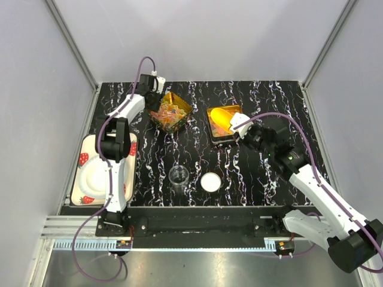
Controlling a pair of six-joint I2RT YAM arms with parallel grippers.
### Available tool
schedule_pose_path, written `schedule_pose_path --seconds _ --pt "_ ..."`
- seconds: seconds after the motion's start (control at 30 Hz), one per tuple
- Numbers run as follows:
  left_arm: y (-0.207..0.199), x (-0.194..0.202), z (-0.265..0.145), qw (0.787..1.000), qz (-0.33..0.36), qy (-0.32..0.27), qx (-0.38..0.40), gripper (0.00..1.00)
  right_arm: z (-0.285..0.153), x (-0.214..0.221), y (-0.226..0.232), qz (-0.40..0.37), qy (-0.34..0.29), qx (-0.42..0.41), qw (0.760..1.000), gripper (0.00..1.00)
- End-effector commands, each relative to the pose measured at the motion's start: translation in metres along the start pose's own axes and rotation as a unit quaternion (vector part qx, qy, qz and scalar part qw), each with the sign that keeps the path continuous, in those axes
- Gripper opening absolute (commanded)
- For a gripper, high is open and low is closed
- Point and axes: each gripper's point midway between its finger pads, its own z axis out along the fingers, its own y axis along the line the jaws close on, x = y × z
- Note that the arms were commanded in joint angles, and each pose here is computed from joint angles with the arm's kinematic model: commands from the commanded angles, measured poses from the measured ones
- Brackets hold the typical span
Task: Pack the candies
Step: Move the storage box to the center of the board.
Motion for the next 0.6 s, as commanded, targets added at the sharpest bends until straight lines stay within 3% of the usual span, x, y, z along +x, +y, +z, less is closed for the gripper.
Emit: schedule_pose_path --seconds 0.0,0.17,0.43,0.57 --pt "0.01 -0.021 -0.001 0.999 0.001 -0.03 -0.022 0.5 -0.003 -0.018 -0.007 -0.002 -0.037 0.011 0.999 0.0" --pt "0.008 -0.014 0.003 1.0 0.002 -0.021 -0.02 0.26 -0.004 -0.017 -0.007 -0.002 -0.038 0.011 0.999 0.0" --pt "-0.002 0.0 -0.002 1.0 0.0 -0.005 0.002 0.18 -0.005 -0.018 -0.006 -0.001 -0.041 0.009 0.999 0.0" --pt "-0.008 0.013 -0.011 1.0 0.002 0.009 0.016 0.09 -0.006 -0.02 -0.005 -0.002 -0.045 0.006 0.999 0.0"
